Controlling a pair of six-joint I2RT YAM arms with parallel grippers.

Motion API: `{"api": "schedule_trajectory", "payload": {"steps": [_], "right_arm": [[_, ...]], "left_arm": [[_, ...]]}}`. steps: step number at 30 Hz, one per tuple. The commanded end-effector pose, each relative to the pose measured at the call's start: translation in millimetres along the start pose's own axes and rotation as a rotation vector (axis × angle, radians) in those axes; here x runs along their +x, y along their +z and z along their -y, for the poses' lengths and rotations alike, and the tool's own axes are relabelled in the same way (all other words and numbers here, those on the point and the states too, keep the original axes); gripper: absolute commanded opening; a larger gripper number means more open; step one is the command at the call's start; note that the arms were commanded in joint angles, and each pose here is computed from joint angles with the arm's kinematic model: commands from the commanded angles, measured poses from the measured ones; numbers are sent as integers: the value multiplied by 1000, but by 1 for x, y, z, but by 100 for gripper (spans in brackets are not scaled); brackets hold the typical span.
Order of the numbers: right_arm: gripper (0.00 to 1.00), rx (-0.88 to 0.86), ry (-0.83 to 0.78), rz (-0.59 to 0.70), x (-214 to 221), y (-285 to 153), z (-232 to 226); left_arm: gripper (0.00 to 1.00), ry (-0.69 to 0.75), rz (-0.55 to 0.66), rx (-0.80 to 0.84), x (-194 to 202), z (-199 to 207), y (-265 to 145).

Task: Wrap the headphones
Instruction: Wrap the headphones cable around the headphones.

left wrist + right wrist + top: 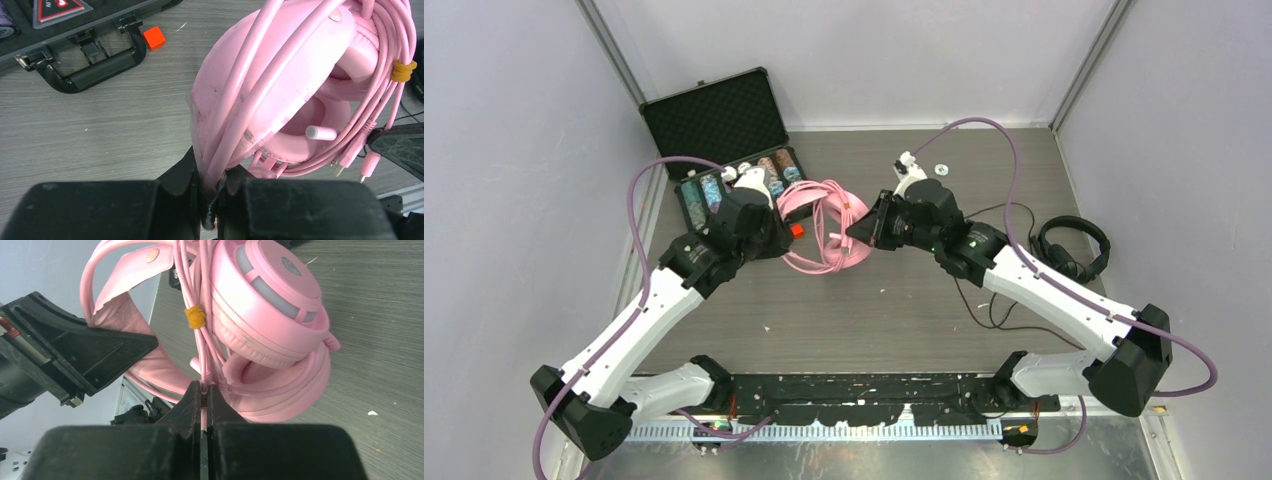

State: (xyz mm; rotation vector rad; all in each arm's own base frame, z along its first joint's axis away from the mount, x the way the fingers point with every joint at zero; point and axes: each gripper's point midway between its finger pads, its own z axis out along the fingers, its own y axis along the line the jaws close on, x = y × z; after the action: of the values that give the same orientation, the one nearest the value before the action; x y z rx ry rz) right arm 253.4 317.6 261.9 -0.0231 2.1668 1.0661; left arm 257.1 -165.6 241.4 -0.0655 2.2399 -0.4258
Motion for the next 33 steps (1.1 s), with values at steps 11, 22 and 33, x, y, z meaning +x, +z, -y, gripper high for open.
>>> {"api": "schedule_trajectory", "payload": {"steps": [11,22,33], "right_arm": [[0,25,-24,59,20,-3,-1],[9,62,-34,83,12,-7,2],[21,-10,4,141,-2,-44,-15]], "left_arm": [[0,-253,197,216,-55,43,-15],[0,-211,171,274,-50,52,-10],[0,-153,125,247,-38,47,-3]]}}
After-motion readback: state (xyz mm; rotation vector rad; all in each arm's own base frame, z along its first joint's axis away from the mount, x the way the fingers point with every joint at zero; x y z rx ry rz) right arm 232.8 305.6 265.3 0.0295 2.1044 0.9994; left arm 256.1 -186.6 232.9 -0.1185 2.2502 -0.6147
